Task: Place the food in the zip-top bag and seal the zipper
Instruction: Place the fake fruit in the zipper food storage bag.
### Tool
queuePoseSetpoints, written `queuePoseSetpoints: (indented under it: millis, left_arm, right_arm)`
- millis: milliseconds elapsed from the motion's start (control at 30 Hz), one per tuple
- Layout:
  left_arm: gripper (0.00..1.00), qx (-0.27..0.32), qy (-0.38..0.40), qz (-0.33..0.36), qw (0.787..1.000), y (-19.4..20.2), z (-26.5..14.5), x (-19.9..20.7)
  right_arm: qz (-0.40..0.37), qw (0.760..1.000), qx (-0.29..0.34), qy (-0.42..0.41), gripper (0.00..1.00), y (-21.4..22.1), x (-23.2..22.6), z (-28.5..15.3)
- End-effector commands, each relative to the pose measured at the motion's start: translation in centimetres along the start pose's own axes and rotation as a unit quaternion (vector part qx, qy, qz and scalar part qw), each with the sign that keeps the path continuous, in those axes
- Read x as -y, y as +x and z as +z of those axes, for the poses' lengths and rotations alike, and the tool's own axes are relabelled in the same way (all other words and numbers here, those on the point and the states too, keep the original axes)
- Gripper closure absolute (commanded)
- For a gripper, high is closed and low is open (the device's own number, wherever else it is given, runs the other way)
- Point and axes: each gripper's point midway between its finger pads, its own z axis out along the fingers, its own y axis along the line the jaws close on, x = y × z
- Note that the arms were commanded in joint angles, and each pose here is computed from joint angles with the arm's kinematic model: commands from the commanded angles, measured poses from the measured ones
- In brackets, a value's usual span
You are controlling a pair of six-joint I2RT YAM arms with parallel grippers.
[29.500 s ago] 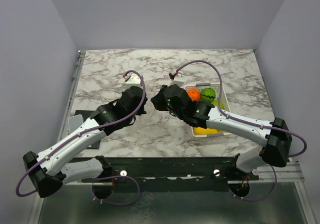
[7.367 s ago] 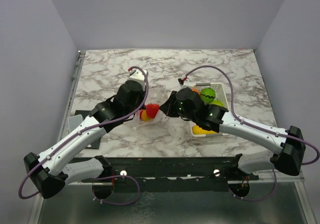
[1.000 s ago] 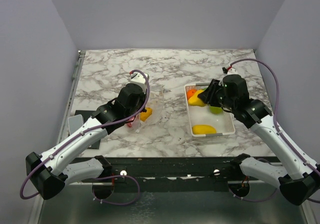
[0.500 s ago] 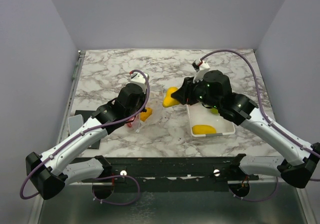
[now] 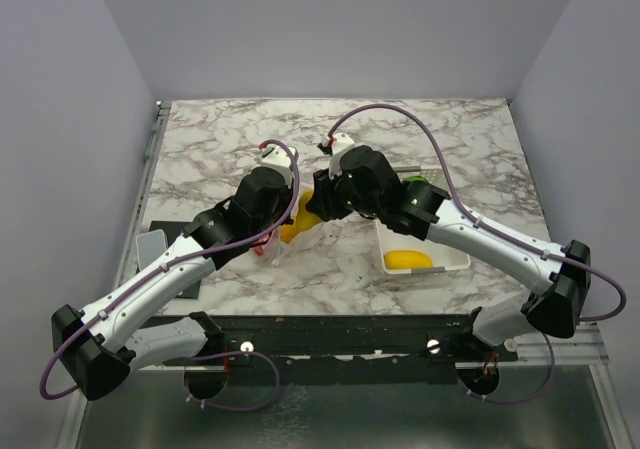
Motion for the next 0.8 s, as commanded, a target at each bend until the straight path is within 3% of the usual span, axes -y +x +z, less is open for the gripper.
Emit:
queuePoseSetpoints:
  millis: [0, 67, 200, 333, 467, 767]
  left_arm:
    - [1.00, 0.007, 0.001, -0.002, 1.000, -0.2, -0.1, -0.2]
    - [1.00, 0.008, 0.002, -0.002, 1.000, -0.2, -0.1, -0.2]
    - [1.00, 0.009, 0.002, -0.002, 1.000, -0.3, -0.1, -0.2]
    - [1.00, 0.009, 0.002, -0.003, 1.000, -0.3, -0.2, -0.2]
    - [1.00, 0.008, 0.002, -0.002, 1.000, -0.2, -0.1, -0.2]
    - [1.00, 0.006, 0.002, -0.002, 1.000, -0.1, 0.0, -0.1]
  right_arm:
    - [-0.020, 0.999, 0.007, 0.029, 0.99, -0.1, 0.6, 1.8]
    - [-0.018, 0.999, 0.003, 0.035, 0.88, 0.5, 0.8, 2.4]
    - [-0.012, 0.999, -0.001, 0.046, 0.50, 1.0, 1.1, 2.9]
    - [-0.007, 0.999, 0.013, 0.052, 0.26, 0.5, 1.2, 2.2]
    - [0.006, 0.998, 0.032, 0.059, 0.18, -0.4, 1.5, 0.8]
    - [0.054, 0.990, 0.054, 0.119, 0.18, -0.5, 4.0, -3.6]
